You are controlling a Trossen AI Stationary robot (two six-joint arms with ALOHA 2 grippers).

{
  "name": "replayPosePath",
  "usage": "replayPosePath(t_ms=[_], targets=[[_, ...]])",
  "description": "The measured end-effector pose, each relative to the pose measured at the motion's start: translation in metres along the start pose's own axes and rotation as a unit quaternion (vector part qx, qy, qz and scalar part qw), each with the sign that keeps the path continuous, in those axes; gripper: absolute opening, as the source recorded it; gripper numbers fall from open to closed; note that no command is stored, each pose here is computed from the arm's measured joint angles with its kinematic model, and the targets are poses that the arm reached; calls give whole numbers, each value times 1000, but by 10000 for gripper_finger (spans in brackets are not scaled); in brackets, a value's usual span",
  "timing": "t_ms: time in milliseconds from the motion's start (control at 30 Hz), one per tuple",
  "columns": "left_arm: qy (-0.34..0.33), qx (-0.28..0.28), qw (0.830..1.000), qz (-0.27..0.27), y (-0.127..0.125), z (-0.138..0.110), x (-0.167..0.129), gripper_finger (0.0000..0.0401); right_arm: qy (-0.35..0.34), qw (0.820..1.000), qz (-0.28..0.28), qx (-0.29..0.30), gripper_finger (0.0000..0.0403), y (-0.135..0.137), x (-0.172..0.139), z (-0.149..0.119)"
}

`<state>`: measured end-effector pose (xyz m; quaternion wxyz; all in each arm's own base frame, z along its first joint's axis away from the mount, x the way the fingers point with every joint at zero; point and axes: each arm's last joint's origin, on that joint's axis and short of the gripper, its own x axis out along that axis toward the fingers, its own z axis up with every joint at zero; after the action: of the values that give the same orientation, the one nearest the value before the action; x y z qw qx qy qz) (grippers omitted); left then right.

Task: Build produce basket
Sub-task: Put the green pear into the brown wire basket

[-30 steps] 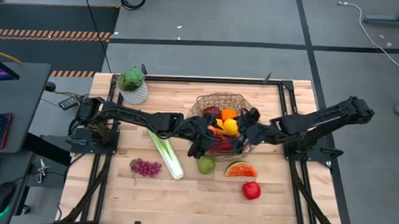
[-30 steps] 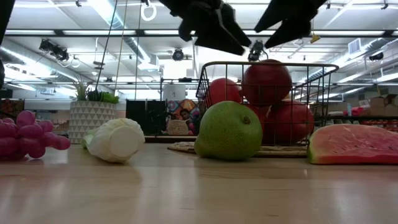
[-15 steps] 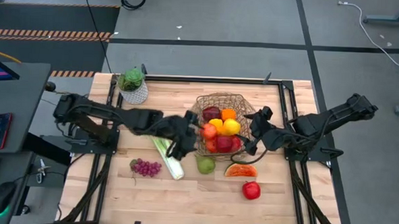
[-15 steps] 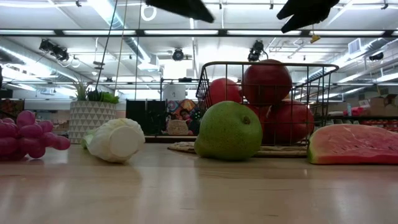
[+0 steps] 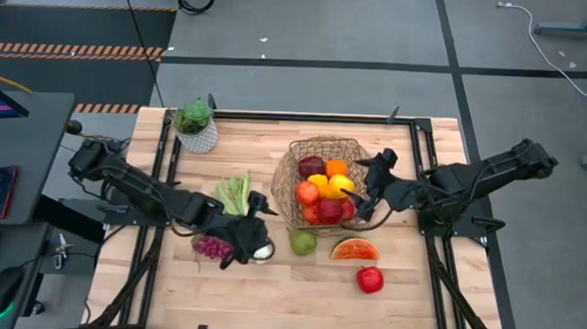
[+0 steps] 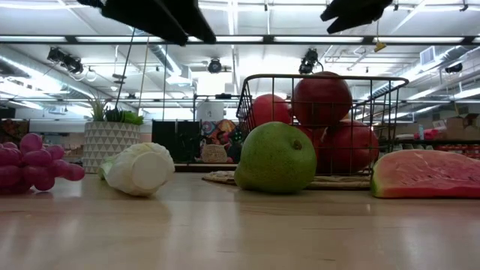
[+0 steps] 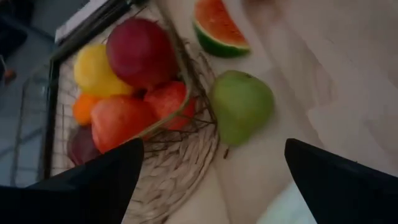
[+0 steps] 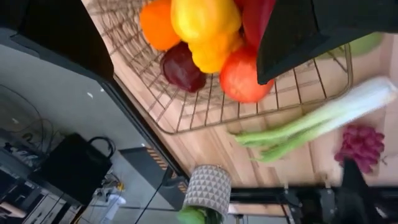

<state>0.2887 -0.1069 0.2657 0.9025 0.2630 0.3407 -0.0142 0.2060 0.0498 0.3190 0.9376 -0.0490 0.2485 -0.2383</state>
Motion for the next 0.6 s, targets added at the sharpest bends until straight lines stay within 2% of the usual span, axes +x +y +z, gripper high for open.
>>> replayPosePath(t_ms=[200, 300, 467, 600], targets=[[-43, -109, 993, -9, -12, -13, 20, 396, -7, 1000, 0, 7, 399, 2, 5, 3], [-56, -102, 993, -29, -26, -17, 29, 396, -6, 1000, 6, 16, 399, 4, 3, 2], [-66, -94, 992, -45, -49, 3, 44, 396, -9, 999, 30, 12, 399, 13, -5, 0], [-14, -104, 993, -54, -65, 5, 63, 396, -9, 999, 47, 7, 399, 19, -11, -3]])
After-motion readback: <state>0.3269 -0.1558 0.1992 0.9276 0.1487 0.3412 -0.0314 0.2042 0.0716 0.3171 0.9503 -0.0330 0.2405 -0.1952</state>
